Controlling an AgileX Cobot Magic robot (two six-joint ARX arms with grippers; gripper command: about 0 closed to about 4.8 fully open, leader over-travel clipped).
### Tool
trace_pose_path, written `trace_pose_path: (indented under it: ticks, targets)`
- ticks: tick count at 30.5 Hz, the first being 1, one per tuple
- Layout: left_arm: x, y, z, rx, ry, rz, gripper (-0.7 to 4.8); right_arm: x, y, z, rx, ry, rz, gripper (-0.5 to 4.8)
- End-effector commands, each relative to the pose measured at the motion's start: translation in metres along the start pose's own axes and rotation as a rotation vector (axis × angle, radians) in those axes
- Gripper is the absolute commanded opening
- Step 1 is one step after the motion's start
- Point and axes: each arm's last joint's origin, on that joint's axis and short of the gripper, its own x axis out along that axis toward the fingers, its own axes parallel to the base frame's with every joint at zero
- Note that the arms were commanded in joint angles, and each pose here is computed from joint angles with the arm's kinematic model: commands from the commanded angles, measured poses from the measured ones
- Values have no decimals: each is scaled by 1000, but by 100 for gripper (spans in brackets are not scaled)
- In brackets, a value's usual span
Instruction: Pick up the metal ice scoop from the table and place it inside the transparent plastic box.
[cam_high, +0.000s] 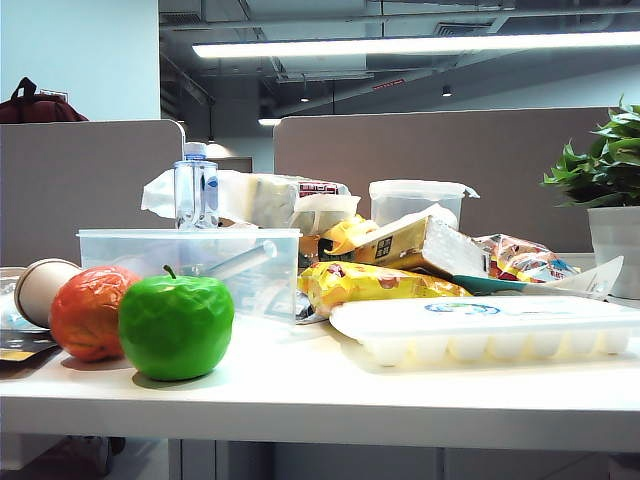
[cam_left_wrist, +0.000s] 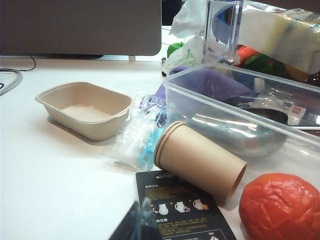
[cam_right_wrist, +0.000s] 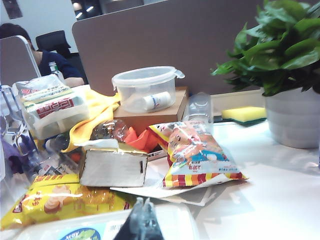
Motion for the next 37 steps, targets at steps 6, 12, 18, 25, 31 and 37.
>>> trace_pose_path:
  ticks: [6, 12, 18, 25, 31, 37]
  targets:
    - [0, 0, 2, 4, -14, -2, -5, 1, -3, -10, -29, 34, -5, 0]
    - [0, 0, 2, 4, -14, -2, -5, 1, -3, -10, -90, 35, -4, 0]
    - [0, 0, 2, 4, -14, -2, -5, 1, -3, -10, -130, 37, -12, 0]
    - [0, 0, 2, 4, -14, -2, -5, 1, -4, -11, -130, 39, -25, 0]
    - [0, 0, 2, 4, -14, -2, -5, 1, -3, -11, -130, 39, -25, 0]
    - [0, 0, 2, 4, -14, -2, -5, 1, -3, -11, -130, 38, -24, 0]
